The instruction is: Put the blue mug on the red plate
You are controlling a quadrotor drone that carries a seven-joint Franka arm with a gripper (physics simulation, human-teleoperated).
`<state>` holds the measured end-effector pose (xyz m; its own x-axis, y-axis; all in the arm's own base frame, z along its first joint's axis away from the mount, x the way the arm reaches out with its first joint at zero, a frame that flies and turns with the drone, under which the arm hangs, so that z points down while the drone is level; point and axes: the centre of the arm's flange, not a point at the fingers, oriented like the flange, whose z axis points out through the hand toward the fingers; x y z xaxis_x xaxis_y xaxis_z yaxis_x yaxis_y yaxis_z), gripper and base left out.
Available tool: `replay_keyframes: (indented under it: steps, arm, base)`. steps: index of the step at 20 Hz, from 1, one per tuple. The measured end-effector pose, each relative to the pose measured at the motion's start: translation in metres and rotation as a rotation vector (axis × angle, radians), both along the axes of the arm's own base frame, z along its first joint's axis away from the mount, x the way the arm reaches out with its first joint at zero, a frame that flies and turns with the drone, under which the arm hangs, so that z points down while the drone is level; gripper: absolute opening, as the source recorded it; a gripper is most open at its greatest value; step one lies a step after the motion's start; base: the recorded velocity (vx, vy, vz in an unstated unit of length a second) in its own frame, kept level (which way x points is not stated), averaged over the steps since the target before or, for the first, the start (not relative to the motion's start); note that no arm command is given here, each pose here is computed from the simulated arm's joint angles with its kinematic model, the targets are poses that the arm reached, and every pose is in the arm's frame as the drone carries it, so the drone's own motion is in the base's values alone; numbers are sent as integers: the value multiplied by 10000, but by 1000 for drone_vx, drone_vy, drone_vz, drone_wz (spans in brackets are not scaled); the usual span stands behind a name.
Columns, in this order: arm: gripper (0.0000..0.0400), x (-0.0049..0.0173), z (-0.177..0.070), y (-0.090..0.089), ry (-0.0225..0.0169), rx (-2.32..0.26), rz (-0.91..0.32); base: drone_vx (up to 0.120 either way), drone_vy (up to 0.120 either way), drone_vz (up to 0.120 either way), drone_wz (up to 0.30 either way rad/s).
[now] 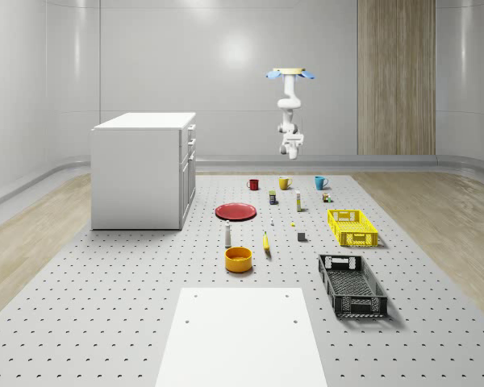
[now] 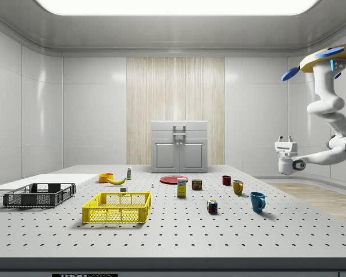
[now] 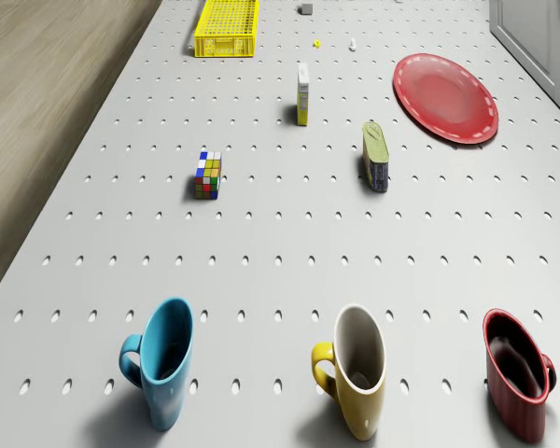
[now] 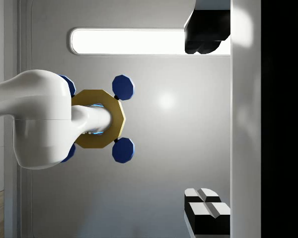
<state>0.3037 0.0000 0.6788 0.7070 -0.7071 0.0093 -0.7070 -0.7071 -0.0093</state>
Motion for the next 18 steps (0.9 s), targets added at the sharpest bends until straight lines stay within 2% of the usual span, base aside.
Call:
replay_keyframes:
  steps: [6,18]
  arm:
    - [400,5,93,0,-46,-1,0]
    - [400,0,124,1,-138,-8,0]
  base:
    - [120,107,0,0]
    - [120,0,0,0]
